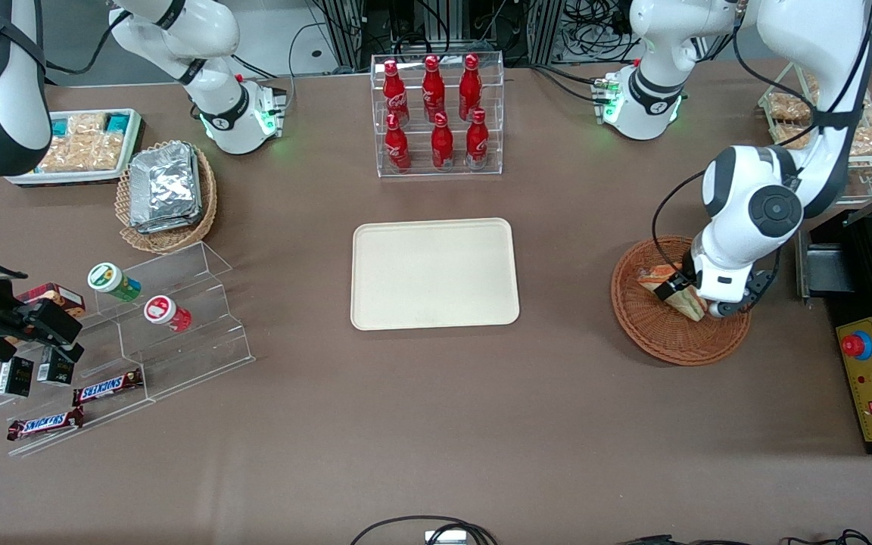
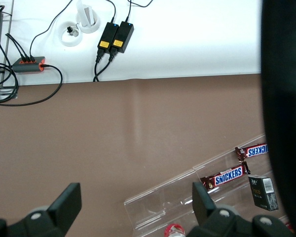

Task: Place sandwich from basket to tray
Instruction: 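Close the left gripper on the wrapped sandwich, then lift the sandwich and carry it over the cream tray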

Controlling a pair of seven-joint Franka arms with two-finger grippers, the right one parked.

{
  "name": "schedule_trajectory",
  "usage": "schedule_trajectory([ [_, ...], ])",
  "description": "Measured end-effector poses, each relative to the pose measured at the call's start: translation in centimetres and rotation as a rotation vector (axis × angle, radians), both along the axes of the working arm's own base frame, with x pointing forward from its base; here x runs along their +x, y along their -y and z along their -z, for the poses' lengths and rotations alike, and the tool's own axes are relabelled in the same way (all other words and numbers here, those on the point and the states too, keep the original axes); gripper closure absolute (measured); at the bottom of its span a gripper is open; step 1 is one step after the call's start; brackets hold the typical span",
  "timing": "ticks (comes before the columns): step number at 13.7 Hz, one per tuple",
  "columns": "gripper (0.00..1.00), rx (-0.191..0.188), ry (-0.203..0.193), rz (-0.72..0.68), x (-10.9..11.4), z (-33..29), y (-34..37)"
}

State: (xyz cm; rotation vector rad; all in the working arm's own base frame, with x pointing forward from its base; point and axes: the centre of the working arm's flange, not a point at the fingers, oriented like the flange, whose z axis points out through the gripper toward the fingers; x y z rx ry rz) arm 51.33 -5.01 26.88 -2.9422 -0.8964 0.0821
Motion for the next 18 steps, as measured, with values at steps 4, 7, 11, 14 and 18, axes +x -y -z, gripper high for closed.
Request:
schedule_trajectory([
  [4, 0.00, -0.003, -0.023, -0.015, -0.5, 2.1, 0.0],
  [7, 0.04, -0.004, -0.034, -0.027, -0.7, 2.9, 0.0],
  [11, 0.30, -0.001, -0.042, -0.031, -0.9, 3.3, -0.1],
  [14, 0.60, 0.018, -0.046, -0.009, -1.1, 3.6, -0.2],
  [18, 0.69, 0.026, -0.051, -0.009, -0.9, 2.9, -0.3],
])
